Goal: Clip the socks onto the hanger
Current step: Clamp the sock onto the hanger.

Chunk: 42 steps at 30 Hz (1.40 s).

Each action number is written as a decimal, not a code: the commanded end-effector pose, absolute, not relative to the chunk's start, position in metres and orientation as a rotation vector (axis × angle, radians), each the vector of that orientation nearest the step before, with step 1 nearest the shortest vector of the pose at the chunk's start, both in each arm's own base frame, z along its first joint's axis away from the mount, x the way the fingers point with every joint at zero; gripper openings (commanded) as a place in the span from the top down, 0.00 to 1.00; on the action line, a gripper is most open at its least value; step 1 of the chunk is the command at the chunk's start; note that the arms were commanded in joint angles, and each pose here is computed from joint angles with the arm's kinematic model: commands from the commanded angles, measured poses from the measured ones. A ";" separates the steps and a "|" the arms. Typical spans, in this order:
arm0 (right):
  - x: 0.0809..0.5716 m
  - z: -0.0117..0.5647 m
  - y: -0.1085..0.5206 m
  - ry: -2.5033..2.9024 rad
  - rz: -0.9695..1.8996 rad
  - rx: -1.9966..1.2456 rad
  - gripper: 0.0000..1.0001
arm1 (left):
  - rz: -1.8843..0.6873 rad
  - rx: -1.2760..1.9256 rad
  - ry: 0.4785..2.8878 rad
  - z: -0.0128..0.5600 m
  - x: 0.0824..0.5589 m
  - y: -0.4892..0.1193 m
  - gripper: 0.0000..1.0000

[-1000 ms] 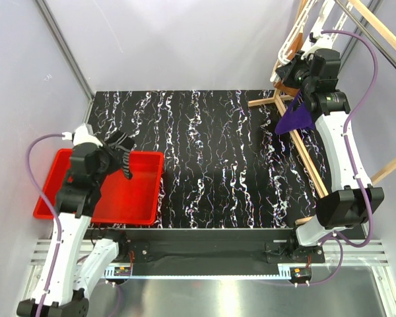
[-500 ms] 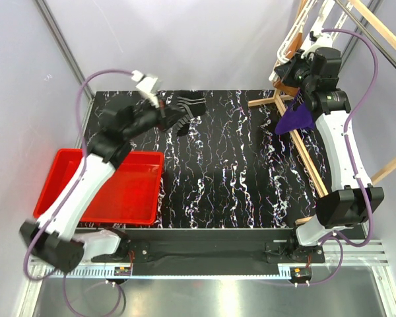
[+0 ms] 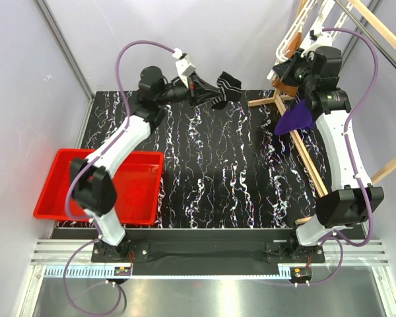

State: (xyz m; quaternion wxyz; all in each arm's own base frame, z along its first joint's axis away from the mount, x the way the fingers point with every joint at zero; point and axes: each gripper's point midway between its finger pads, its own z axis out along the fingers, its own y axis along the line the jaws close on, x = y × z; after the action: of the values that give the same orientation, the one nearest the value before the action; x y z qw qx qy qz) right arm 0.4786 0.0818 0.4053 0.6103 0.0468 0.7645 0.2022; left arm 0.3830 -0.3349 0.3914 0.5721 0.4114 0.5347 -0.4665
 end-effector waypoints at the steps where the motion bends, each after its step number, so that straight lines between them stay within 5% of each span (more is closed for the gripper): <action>1: 0.465 0.409 0.101 1.776 0.571 0.047 1.00 | -1.171 1.072 1.005 0.416 0.375 -0.356 1.00; 12: 0.451 0.422 0.099 1.754 0.564 0.034 1.00 | -1.335 1.080 1.071 0.363 0.404 -0.430 1.00; 42: 0.445 0.418 0.106 1.772 0.600 0.002 1.00 | -1.364 1.018 1.092 0.352 0.432 -0.467 1.00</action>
State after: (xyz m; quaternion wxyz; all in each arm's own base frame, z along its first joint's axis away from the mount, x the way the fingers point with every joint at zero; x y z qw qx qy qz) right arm 0.4595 0.0931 0.4185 0.6101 0.0232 0.7570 0.2329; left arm 0.4291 -0.4685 0.3212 0.4911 0.4225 0.4879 -0.5850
